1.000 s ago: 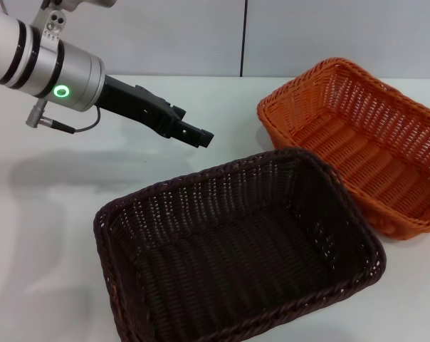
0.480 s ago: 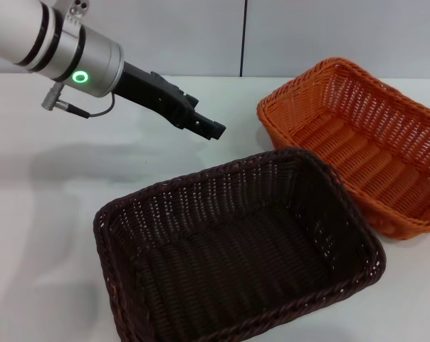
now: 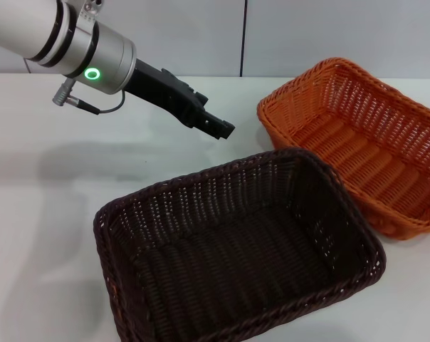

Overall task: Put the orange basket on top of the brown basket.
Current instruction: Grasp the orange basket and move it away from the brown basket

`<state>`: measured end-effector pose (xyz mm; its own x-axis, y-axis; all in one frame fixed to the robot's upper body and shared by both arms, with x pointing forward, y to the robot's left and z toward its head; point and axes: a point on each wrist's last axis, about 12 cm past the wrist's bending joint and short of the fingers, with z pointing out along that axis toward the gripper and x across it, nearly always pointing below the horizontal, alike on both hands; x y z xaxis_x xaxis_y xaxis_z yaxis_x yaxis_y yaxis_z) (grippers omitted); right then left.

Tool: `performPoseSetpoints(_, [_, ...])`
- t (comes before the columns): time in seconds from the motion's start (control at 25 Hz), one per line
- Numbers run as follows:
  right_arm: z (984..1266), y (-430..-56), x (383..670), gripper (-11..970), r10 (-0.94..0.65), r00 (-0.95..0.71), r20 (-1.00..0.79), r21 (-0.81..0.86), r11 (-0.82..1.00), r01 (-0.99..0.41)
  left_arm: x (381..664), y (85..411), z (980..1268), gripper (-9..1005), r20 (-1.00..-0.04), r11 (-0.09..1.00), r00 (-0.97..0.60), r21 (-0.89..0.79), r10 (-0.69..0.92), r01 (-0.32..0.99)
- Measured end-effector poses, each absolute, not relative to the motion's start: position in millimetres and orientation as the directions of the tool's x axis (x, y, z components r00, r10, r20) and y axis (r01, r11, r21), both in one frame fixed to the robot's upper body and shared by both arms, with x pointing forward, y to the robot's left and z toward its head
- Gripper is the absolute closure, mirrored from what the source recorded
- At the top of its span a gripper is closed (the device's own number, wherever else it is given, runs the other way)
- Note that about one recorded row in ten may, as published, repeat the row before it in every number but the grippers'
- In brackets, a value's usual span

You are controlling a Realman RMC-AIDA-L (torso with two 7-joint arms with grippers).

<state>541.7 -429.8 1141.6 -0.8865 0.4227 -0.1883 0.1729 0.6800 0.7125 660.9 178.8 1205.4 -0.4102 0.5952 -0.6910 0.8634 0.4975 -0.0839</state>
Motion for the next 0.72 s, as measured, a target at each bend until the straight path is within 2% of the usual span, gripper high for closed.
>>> performPoseSetpoints(0.72, [1134.2, -412.4, 548.5, 238, 0.405, -0.895, -0.185, 0.760, 0.637, 0.131, 658.5, 179.4, 1194.4, 156, -0.673, 0.502, -0.430, -0.101, 0.601, 0.859])
